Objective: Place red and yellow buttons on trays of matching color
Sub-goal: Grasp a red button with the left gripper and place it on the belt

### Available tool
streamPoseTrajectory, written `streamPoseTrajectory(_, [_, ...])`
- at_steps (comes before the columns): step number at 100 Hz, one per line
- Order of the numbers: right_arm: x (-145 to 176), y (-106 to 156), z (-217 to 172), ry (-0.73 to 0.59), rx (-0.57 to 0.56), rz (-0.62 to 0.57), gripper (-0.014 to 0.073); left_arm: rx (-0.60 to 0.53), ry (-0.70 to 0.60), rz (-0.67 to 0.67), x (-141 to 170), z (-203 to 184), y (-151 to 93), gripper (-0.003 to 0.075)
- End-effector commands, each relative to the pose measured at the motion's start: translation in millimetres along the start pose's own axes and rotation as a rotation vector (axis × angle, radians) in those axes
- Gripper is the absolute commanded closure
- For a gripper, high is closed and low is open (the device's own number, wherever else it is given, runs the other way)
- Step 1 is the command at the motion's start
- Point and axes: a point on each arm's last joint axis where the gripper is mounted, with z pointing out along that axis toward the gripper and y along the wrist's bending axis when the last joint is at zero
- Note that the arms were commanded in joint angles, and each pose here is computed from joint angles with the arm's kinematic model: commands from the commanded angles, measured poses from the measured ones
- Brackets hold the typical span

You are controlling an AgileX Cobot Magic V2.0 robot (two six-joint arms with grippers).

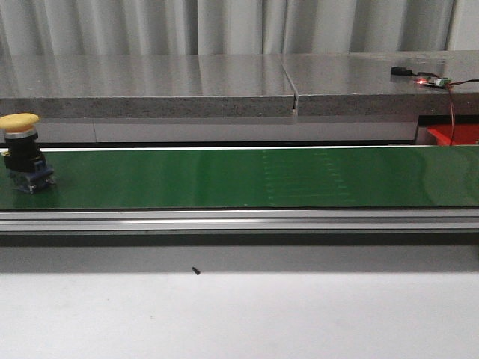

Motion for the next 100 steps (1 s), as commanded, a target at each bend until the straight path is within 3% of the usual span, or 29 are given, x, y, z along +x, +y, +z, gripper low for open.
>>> streamPoseTrajectory(1, [-13, 0, -4, -0.090, 0.002, -0.009, 0.0662, 0.044, -0.080, 0.033, -7, -17, -21, 0.0492])
streamPoseTrajectory(21, [-13, 0, -4, -0.090, 0.002, -0.009, 0.0662, 0.059, -0.035, 0.067, -4, -2, -33, 0.0492])
streamPoseTrajectory(57, [-13, 0, -4, -0.092, 0.002, -0.009, 0.0662, 0.032, 0.100, 0.094, 5, 22, -27, 0.0482])
streamPoseTrajectory(64, [-13, 0, -4, -0.092, 0.002, -0.009, 0.0662, 0.035, 0.109, 0.091, 6, 23, -27, 0.0432])
streamPoseTrajectory(81, [-13, 0, -4, -0.092, 0.002, -0.009, 0.0662, 0.036, 0.058, 0.097, 2, 19, -28, 0.0217])
streamPoseTrajectory(100, [-13, 0, -4, -0.092, 0.002, -0.009, 0.0662, 0.041, -0.010, 0.139, -1, 0, -33, 0.0211])
